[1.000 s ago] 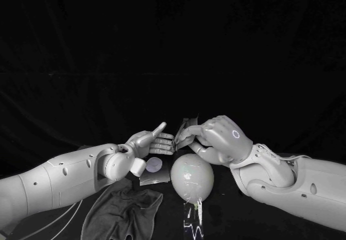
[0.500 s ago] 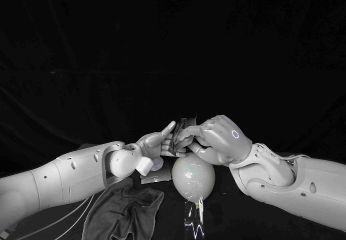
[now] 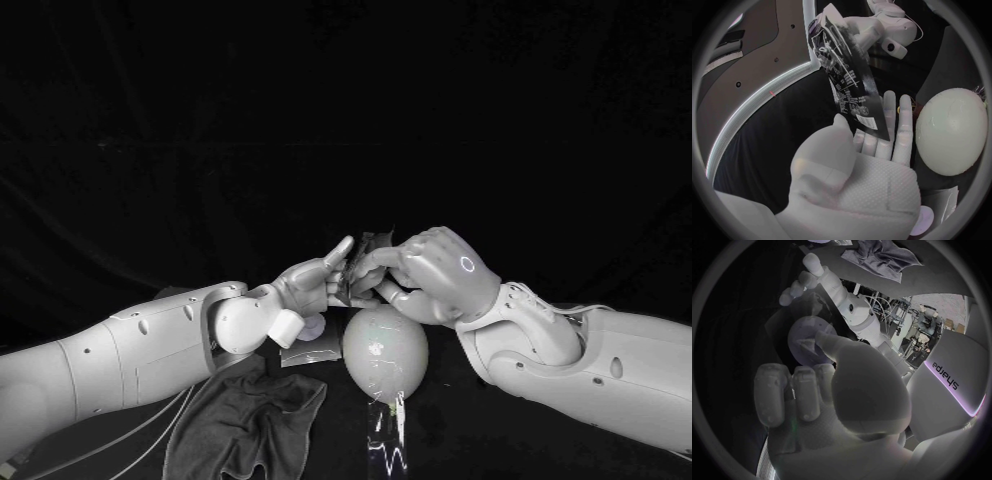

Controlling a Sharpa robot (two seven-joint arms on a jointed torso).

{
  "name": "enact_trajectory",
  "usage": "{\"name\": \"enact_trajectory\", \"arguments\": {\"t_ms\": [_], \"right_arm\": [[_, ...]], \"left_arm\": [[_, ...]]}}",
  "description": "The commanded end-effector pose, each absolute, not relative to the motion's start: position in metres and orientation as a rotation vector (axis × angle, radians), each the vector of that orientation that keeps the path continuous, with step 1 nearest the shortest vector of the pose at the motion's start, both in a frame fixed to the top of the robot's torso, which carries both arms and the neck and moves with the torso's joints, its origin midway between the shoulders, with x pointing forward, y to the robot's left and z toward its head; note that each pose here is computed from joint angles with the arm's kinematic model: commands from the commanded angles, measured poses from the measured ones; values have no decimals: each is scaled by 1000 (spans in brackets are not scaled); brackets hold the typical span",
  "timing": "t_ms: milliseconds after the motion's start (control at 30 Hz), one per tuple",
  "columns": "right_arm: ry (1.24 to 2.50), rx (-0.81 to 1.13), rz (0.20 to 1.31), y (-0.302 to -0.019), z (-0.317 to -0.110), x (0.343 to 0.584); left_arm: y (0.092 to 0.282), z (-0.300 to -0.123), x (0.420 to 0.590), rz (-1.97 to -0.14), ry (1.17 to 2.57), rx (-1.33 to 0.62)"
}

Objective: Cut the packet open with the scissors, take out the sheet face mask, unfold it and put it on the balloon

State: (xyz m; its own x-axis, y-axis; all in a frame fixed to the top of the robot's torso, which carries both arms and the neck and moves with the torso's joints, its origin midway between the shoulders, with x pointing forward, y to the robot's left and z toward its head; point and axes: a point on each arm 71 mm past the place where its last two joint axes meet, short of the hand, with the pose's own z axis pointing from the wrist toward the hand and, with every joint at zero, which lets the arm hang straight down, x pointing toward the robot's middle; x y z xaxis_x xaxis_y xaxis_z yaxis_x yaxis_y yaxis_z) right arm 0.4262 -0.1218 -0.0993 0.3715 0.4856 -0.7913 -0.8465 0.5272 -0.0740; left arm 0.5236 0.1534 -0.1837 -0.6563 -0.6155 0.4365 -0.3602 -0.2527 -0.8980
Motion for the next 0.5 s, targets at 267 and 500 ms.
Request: {"name": "enact_trajectory", "arguments": {"t_ms": [267, 500], "right_arm": [[785, -510, 899, -125, -98, 427], [791, -511, 898, -124, -99, 427]], "left_arm": [[162, -177, 528, -2093, 1661, -1203], [162, -177, 529, -2082, 1649, -1196]]}}
